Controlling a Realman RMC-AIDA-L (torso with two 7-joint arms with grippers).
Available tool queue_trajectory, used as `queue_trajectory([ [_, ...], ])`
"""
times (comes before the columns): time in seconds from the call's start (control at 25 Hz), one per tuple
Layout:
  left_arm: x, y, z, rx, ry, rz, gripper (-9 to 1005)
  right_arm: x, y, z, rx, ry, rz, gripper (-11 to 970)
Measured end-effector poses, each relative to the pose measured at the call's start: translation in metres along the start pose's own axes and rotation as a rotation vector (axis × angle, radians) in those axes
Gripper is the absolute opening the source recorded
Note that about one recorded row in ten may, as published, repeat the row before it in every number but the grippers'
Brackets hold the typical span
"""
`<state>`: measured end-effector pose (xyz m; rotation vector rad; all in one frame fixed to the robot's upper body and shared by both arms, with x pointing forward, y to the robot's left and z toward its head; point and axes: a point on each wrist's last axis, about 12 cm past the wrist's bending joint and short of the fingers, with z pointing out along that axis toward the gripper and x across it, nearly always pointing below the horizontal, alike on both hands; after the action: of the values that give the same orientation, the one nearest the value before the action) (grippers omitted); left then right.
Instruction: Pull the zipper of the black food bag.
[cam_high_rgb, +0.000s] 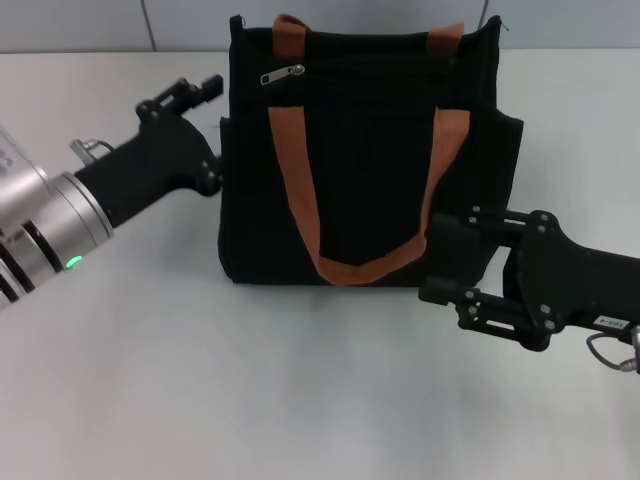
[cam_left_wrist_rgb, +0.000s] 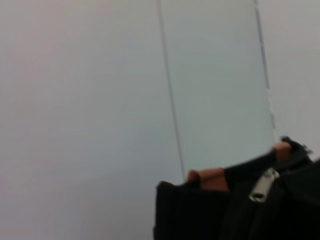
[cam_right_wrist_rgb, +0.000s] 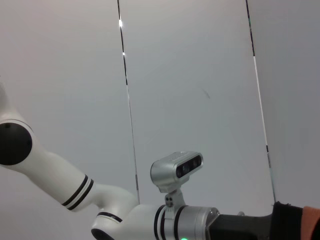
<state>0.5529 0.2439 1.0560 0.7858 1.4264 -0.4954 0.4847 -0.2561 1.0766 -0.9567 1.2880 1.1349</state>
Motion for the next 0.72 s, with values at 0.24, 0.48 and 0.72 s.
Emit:
queue_trajectory([
  [0.24,0.002,0.000,-0.006,-0.035,-0.014,0.041,670,0.000,-0.006,0.003,0.020,0.019,-0.008,594],
  [0.48,0.001,0.000,-0.003,-0.070,-0.039,0.063,665,-0.003,-0.011,0.007,0.017,0.022,-0.020,594],
  [0.72,-0.002,0.004,-0.002,-0.110,-0.065,0.047,661,-0.002,-0.014,0.008,0.037,0.033,-0.023,594],
])
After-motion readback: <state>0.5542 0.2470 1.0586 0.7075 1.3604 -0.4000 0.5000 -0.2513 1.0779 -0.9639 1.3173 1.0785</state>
